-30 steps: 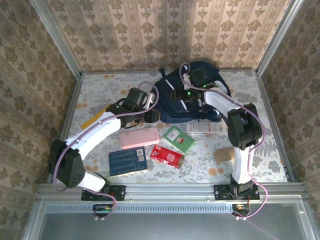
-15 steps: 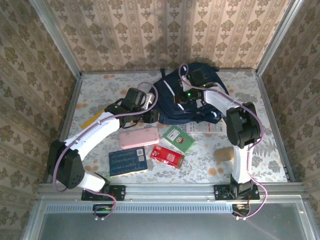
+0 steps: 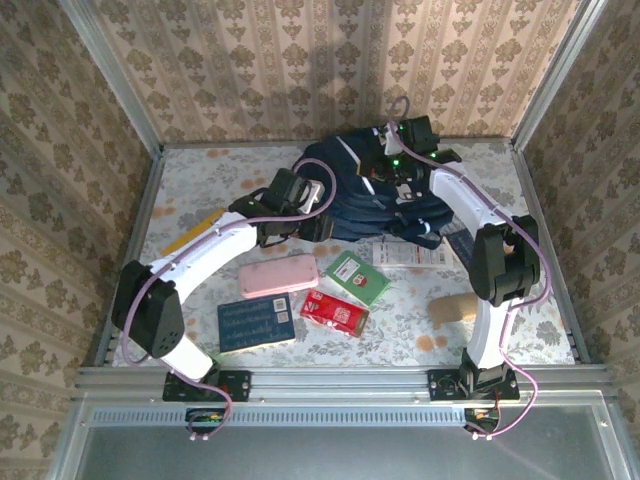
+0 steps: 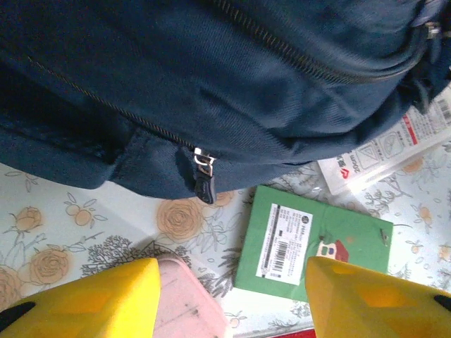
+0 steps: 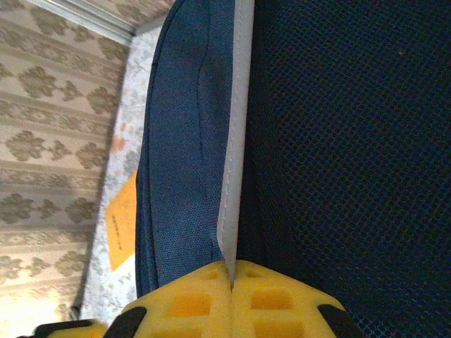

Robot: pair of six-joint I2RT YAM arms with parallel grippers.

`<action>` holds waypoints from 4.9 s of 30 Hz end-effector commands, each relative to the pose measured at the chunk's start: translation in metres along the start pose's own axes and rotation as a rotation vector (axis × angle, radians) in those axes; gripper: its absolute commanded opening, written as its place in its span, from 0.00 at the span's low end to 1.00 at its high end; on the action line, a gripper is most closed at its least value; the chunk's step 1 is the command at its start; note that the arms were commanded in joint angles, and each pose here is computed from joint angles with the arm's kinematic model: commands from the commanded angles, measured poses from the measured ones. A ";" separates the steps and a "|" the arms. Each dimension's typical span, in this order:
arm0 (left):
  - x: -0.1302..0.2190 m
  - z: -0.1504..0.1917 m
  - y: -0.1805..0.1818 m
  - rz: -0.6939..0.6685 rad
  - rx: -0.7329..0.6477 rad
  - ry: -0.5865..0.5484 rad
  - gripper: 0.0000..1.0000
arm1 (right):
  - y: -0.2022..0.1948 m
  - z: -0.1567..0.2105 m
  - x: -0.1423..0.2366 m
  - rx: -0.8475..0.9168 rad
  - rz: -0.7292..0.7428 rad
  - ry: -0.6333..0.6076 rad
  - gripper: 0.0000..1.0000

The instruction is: Pack books, pencil case, and school supplies into a backpack

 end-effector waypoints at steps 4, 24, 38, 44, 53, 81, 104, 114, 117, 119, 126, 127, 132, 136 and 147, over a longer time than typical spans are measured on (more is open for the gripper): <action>0.000 -0.018 0.002 -0.040 -0.063 -0.067 0.59 | 0.063 -0.050 0.053 0.005 -0.182 -0.161 0.00; -0.036 -0.038 0.021 -0.172 -0.099 -0.125 0.54 | 0.074 -0.058 0.062 -0.054 -0.314 -0.195 0.00; -0.033 -0.056 0.023 -0.199 -0.128 -0.175 0.15 | 0.065 -0.047 0.052 -0.062 -0.309 -0.161 0.00; -0.027 -0.047 0.021 -0.166 -0.128 -0.153 0.00 | 0.044 -0.037 0.043 -0.042 -0.179 -0.128 0.02; -0.020 -0.019 0.011 -0.029 -0.061 -0.082 0.00 | 0.006 -0.007 0.038 0.131 0.302 -0.049 0.45; 0.030 -0.019 -0.083 0.321 -0.070 -0.099 0.00 | 0.044 0.110 0.070 -0.929 0.042 -0.345 0.64; 0.039 -0.027 -0.103 0.334 -0.115 -0.121 0.00 | 0.048 0.136 0.060 -0.925 0.054 -0.336 0.61; 0.039 -0.019 -0.114 0.339 -0.147 -0.107 0.00 | 0.035 0.110 0.058 -0.852 0.050 -0.470 0.57; 0.041 -0.017 -0.118 0.343 -0.161 -0.109 0.00 | 0.028 0.106 0.057 -0.852 0.057 -0.481 0.51; 0.040 -0.014 -0.119 0.339 -0.173 -0.105 0.00 | 0.028 0.099 0.056 -0.825 0.044 -0.489 0.42; 0.044 -0.014 -0.111 0.294 -0.184 -0.121 0.00 | 0.031 0.073 0.051 -0.599 0.085 -0.383 0.00; 0.045 -0.014 -0.108 0.285 -0.181 -0.125 0.00 | 0.033 0.070 0.050 -0.561 0.080 -0.370 0.00; 0.045 -0.018 -0.090 0.242 -0.151 -0.123 0.00 | 0.035 0.060 0.050 -0.463 0.051 -0.317 0.00; 0.043 -0.019 -0.074 0.220 -0.118 -0.119 0.00 | 0.032 0.055 0.052 -0.436 0.038 -0.301 0.00; 0.027 -0.006 -0.032 0.172 -0.028 -0.083 0.00 | 0.012 0.040 0.063 -0.476 0.016 -0.342 0.00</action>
Point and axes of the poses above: each hand's point on the last joint's axis, 136 mm out from that joint toward the fingers, its own x axis back along the fingers, its own y axis along the line the jaws close on, z = x × y, the point moved 2 cm from there along x, back along the fingers, and after that the axes turned 12 degrees about x, right-handed, at the moved point
